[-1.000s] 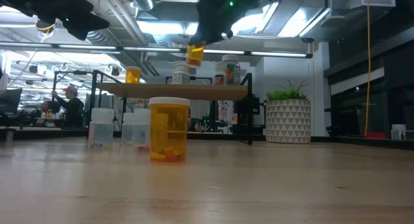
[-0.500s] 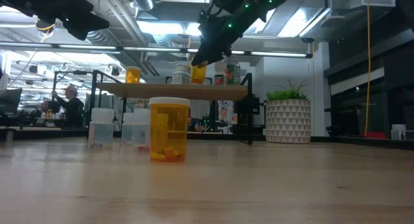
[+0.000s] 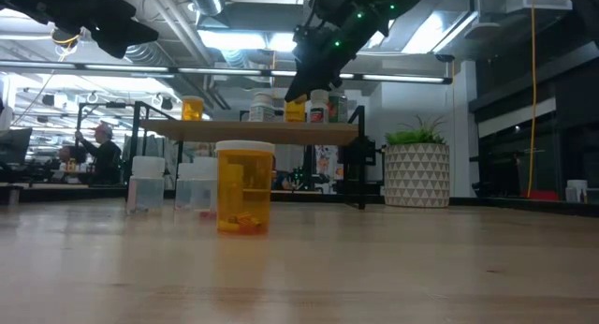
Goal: Pick and place medicine bottles onto shelf by color
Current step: Put the orange pill bottle on the shelf
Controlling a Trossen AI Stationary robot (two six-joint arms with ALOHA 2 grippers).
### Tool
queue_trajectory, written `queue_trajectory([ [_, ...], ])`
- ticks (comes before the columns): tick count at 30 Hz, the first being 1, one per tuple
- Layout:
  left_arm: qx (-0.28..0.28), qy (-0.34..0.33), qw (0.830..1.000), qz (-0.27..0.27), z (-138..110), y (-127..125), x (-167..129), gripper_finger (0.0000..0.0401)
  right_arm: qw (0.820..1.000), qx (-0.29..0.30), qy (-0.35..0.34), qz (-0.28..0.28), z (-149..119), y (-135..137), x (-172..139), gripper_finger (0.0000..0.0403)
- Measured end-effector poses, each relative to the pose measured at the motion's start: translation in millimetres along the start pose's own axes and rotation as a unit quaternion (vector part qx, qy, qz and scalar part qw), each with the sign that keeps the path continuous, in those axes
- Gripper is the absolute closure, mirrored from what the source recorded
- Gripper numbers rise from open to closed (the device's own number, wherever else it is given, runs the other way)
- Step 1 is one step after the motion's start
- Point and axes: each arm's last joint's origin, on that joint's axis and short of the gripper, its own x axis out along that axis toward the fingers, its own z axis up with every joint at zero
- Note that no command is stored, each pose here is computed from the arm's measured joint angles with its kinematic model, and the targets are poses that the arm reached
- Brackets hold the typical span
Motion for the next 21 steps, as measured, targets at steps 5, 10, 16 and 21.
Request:
queue_trajectory([
  [5, 0.0, 0.0, 1.0, 0.0, 0, 0, 0, 0.0158, 1.0, 0.0, -0.006, 0.001, 2, 2, 0, 0.0133],
  [10, 0.0, 0.0, 1.0, 0.0, 0, 0, 0, 0.0158, 1.0, -0.004, -0.029, 0.004, 17, 7, -9, 0.0132],
  [16, 0.0, 0.0, 1.0, 0.0, 0, 0, 0, 0.0158, 0.998, -0.006, -0.059, -0.024, 46, 15, -33, 0.0131],
  [21, -0.005, 0.0, 1.0, 0.0, 0, 0, 0, 0.0158, 0.998, 0.001, -0.053, 0.039, 59, 38, -51, 0.0131],
])
